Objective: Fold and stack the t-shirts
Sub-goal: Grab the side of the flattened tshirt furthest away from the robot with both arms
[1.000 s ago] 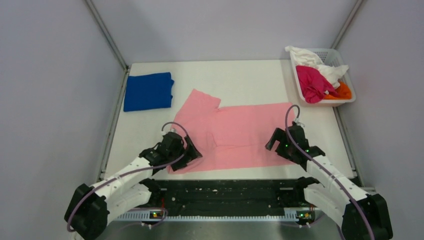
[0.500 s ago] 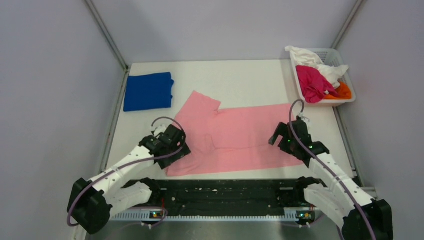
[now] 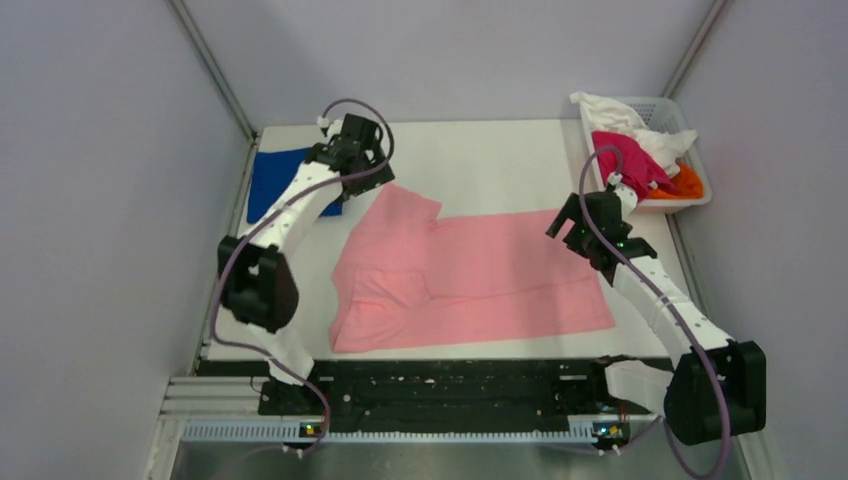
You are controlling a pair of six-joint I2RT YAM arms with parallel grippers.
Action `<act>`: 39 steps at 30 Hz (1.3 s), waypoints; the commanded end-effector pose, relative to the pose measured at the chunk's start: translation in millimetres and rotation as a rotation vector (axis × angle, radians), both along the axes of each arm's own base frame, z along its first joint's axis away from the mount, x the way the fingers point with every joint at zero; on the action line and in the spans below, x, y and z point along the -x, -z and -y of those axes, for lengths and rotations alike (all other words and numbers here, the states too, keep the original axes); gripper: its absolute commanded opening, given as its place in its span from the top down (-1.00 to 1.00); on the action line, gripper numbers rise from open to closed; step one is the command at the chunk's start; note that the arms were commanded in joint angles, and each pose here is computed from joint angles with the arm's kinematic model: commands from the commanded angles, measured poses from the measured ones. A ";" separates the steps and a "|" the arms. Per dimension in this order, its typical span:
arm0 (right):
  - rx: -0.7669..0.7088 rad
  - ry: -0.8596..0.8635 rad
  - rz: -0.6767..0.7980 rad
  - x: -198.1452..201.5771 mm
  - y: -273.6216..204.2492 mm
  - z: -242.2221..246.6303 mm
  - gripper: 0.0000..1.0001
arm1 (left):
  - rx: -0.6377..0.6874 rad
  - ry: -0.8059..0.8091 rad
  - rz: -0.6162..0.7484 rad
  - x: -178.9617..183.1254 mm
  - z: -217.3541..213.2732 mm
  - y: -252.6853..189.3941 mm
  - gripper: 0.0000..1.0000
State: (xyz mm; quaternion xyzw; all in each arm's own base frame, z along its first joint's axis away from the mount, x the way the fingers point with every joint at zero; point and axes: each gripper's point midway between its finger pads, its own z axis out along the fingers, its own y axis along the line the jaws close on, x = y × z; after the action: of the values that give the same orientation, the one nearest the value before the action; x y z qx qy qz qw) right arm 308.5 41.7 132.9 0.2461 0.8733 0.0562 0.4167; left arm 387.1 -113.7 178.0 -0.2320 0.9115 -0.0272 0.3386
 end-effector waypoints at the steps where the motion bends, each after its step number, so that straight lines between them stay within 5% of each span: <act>1: 0.021 -0.004 0.093 -42.0 -19.8 1.5 -0.97 | -0.088 0.141 0.010 -91.7 15.3 6.7 -0.98; 5: 0.092 0.008 0.088 -64.7 -19.3 10.5 -0.97 | -0.133 0.204 -0.009 -155.1 28.7 28.7 -0.88; 9: 0.152 0.035 0.044 -85.9 -6.7 24.0 -0.97 | -0.156 0.215 -0.011 -182.0 29.5 62.9 -0.78; 23: 0.215 -0.015 -0.115 -166.3 53.1 27.3 -0.95 | -0.172 0.218 -0.134 -180.2 30.8 144.2 -0.17; 26: 0.221 -0.021 -0.122 -170.4 55.3 28.3 -0.95 | -0.155 0.223 -0.157 -174.6 32.6 146.9 0.24; 29: 0.232 -0.009 -0.131 -170.9 56.2 34.4 -0.95 | -0.150 0.233 -0.179 -165.3 32.0 144.9 0.98; 39: 0.274 0.048 -0.225 -181.4 83.2 50.5 -0.74 | -0.083 0.292 -0.042 -129.7 52.9 71.7 1.00</act>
State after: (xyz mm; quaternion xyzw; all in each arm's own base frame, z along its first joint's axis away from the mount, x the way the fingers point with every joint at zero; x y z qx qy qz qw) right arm 483.8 6.1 54.7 0.1988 0.9108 -0.0722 0.3546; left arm 510.4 -148.9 36.2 -0.0823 0.9648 0.0191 0.2491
